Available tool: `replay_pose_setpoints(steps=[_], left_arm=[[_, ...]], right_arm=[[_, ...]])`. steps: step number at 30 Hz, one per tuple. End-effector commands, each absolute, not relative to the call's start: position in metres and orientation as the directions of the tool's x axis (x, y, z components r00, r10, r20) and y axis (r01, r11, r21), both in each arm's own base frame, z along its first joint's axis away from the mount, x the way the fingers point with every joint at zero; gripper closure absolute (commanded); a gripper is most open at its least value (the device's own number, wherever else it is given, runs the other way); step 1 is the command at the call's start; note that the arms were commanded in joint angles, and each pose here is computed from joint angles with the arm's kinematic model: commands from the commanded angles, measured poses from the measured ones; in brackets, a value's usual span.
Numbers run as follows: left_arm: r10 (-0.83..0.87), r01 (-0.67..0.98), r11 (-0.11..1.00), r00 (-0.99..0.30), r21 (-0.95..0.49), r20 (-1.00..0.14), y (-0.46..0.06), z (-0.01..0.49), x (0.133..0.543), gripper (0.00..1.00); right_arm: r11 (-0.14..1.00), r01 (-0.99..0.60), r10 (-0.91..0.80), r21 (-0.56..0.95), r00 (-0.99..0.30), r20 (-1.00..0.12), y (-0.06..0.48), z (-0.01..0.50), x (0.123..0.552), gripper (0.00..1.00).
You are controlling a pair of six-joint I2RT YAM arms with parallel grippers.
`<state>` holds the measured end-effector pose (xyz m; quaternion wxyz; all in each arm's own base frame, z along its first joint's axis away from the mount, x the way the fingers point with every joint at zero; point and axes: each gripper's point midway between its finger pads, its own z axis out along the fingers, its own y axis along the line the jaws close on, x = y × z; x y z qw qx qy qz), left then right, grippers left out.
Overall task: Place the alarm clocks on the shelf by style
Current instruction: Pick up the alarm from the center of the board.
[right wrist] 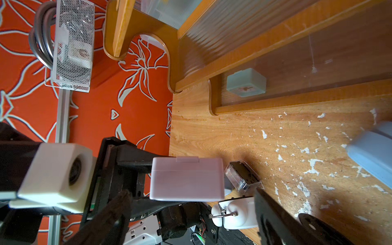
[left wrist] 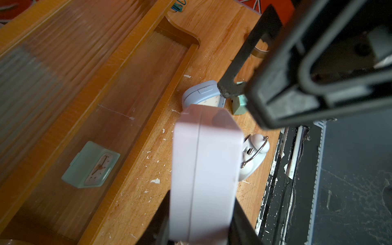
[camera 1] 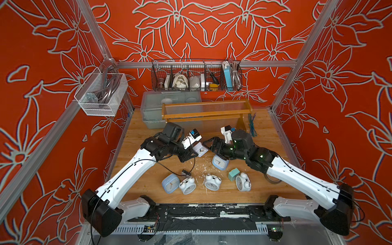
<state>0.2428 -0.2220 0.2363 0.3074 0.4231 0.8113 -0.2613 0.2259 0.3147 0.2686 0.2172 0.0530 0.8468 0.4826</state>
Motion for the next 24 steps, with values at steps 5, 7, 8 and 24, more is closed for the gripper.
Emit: replay_pose_setpoints(steps=[5,7,8,24], left_arm=[[0.521,0.856,0.490,-0.440,-0.166,-0.732,-0.226,0.237,0.240,0.74],[0.523,0.857,0.488,-0.440,-0.166,-0.730,-0.226,0.236,0.240,0.73],[0.524,0.857,0.488,-0.440,-0.167,-0.729,-0.227,0.235,0.240,0.73],[0.526,0.858,0.485,-0.440,-0.168,-0.728,-0.227,0.233,0.238,0.71]], right_arm=[[0.492,-0.150,0.250,0.858,-0.919,-0.305,0.332,0.268,0.221,0.11],[0.487,-0.155,0.239,0.859,-0.923,-0.302,0.336,0.265,0.221,0.13],[0.486,-0.158,0.235,0.860,-0.924,-0.302,0.337,0.265,0.221,0.14],[0.515,-0.149,0.230,0.844,-0.925,-0.303,0.341,0.247,0.226,0.37]])
